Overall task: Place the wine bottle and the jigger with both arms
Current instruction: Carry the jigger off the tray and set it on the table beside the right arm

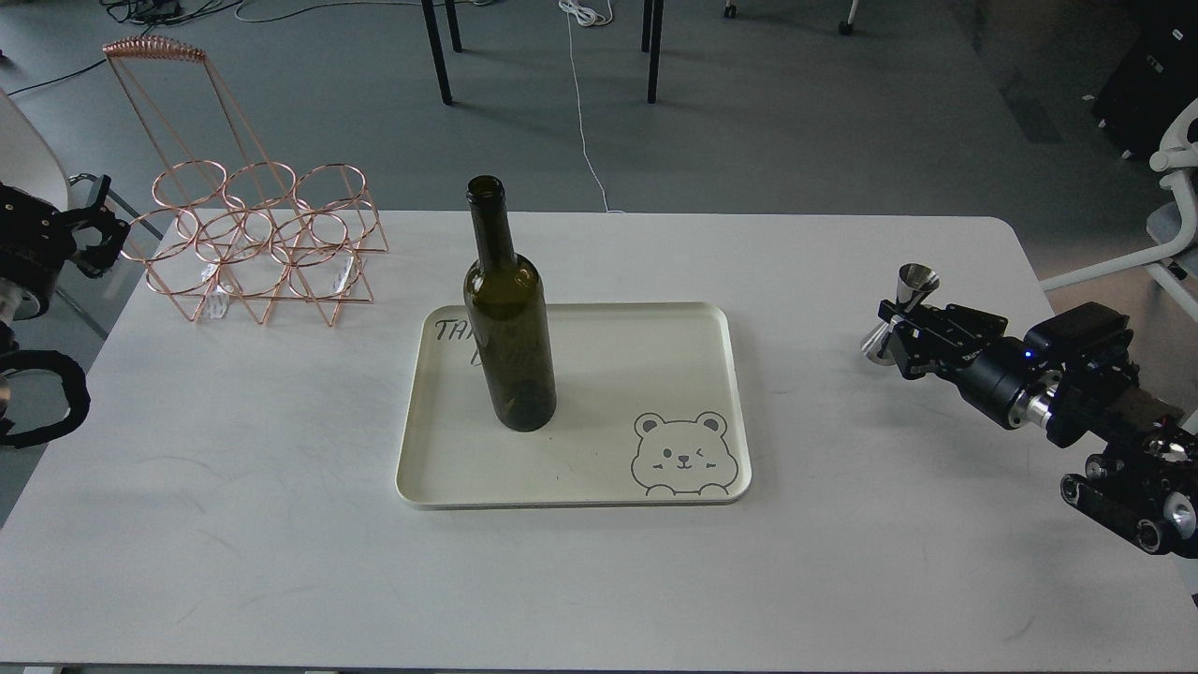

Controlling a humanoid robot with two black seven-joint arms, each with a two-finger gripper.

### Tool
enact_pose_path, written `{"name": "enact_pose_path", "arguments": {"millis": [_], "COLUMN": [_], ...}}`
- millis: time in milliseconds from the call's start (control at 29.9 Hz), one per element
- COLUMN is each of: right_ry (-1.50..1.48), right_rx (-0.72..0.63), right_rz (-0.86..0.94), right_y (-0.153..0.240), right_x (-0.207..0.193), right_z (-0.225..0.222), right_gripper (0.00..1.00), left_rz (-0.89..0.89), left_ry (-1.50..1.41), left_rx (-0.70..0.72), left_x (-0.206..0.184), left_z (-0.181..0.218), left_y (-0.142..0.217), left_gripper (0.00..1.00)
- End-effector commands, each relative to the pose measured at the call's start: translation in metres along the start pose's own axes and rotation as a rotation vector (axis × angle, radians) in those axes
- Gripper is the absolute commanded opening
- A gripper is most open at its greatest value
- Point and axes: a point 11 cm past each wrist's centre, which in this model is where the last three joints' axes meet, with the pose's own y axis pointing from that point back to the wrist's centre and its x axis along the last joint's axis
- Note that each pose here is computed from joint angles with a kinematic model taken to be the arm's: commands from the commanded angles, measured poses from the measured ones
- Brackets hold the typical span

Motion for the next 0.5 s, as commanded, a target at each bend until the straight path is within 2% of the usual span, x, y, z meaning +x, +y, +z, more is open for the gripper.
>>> {"name": "enact_pose_path", "arguments": {"millis": [0,134,368,469], "right_ry": [0.005,-0.005,-0.014,-0.013], "right_rx": [-0.042,-0.037,-0.029,-0.028], "right_rz": [-0.019,-0.022,-0.024,-0.03], "right_y": [0.0078,0.0078,0.0074,0.009], "right_x": [-0.0097,-0.0133,-0.0149,-0.0164], "right_z": [0.0117,0.0086,0.0053,0.0055], "right_gripper": [0.03,0.06,0.36,0.41], "left_rz": [-0.014,-0.017,-0.016,-0.016], "left_ry": [-0.001,0.0,-0.006,-0.007], "left_rx": [-0.003,-0.006,-0.004,-0.005], "left_x": [-0.0057,-0.0073,-0.0064,-0.0061], "left_z": [0.001,0.0021,0.0036,0.0043], "left_y": [-0.0042,-0.0055,-0.0051,-0.005], "left_gripper": [0.98,0.98,0.98,0.98]}}
